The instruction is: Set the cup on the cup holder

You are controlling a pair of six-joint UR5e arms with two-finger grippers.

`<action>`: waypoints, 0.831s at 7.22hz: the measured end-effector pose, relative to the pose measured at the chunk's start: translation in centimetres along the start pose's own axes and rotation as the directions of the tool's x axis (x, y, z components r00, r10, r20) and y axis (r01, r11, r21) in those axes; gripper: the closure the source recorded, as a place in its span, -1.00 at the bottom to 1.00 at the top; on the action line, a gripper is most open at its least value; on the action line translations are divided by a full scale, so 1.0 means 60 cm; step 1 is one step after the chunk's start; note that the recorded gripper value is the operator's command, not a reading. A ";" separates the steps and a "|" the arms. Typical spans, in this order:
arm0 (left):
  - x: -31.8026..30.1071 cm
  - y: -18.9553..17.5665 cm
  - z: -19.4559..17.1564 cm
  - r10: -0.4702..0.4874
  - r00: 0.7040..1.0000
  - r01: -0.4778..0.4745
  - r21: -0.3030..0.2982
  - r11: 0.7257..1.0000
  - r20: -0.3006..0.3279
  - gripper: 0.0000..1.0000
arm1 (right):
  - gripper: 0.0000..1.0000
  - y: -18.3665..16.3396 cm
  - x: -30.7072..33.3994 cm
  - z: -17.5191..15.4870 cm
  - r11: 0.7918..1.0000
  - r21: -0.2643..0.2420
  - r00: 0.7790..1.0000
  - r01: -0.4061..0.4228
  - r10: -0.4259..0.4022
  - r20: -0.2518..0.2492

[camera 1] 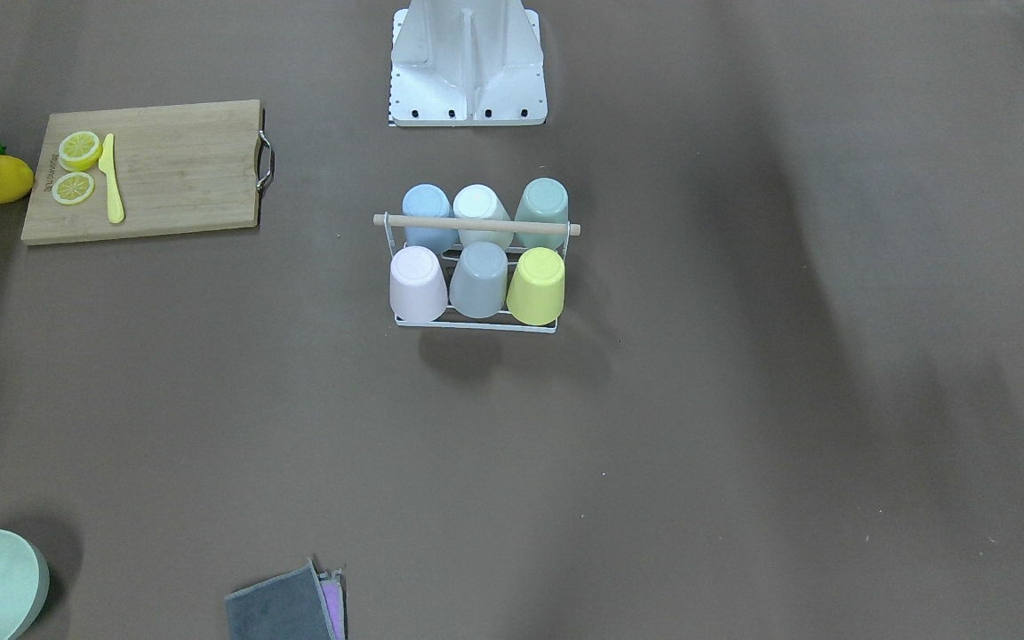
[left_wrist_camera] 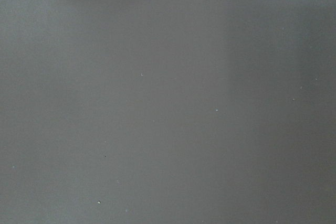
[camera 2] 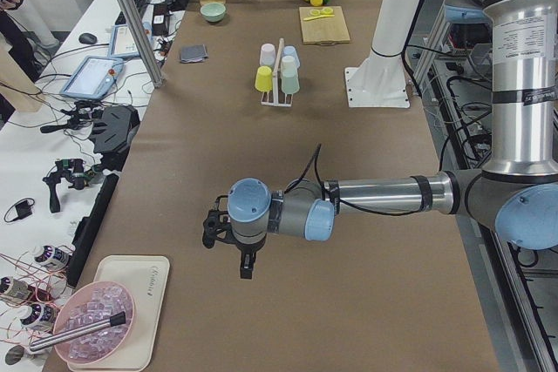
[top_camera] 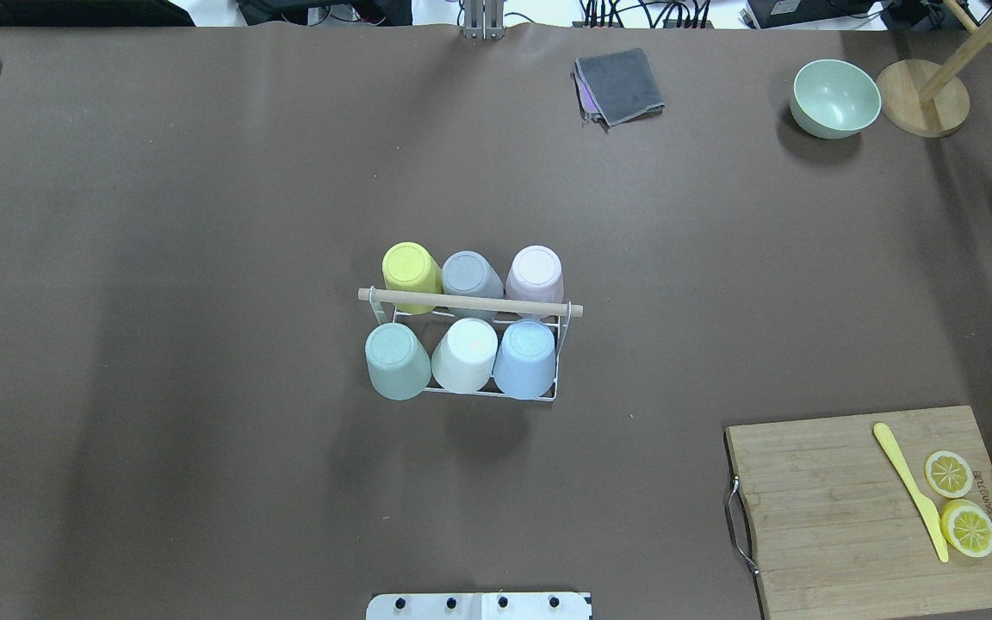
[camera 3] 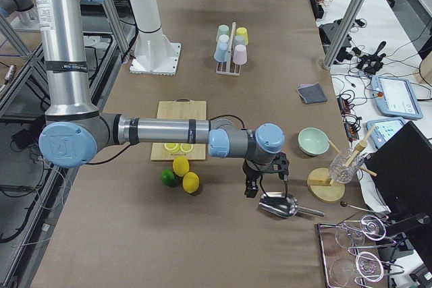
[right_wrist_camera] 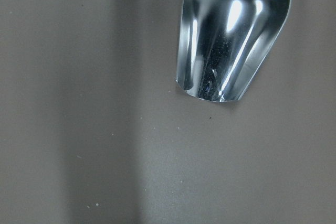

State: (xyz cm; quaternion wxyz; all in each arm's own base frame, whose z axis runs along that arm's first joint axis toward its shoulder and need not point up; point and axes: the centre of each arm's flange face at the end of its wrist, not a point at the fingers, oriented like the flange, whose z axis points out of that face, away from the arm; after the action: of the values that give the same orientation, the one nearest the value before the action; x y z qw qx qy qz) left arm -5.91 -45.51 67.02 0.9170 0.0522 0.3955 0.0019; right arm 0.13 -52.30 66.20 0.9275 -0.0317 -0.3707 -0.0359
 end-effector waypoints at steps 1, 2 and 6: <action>0.001 0.000 -0.001 0.001 1.000 -0.001 0.001 1.000 0.000 -0.95 | -0.98 -0.001 -0.002 -0.002 1.000 0.005 1.000 0.004 -0.004 0.001; 0.003 0.000 -0.002 0.002 1.000 -0.002 0.003 1.000 0.000 -0.95 | -0.98 -0.001 -0.002 -0.002 1.000 0.008 1.000 0.006 -0.006 0.003; 0.001 0.002 -0.002 0.002 1.000 -0.002 0.002 1.000 -0.001 -0.95 | -0.98 -0.001 -0.003 -0.004 1.000 0.011 1.000 0.006 -0.006 0.009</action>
State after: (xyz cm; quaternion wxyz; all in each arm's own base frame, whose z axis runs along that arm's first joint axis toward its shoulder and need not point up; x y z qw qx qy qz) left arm -5.92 -45.41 66.89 0.9168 0.0534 0.3958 0.0026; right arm 0.12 -52.37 65.90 0.9258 -0.0256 -0.3753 -0.0367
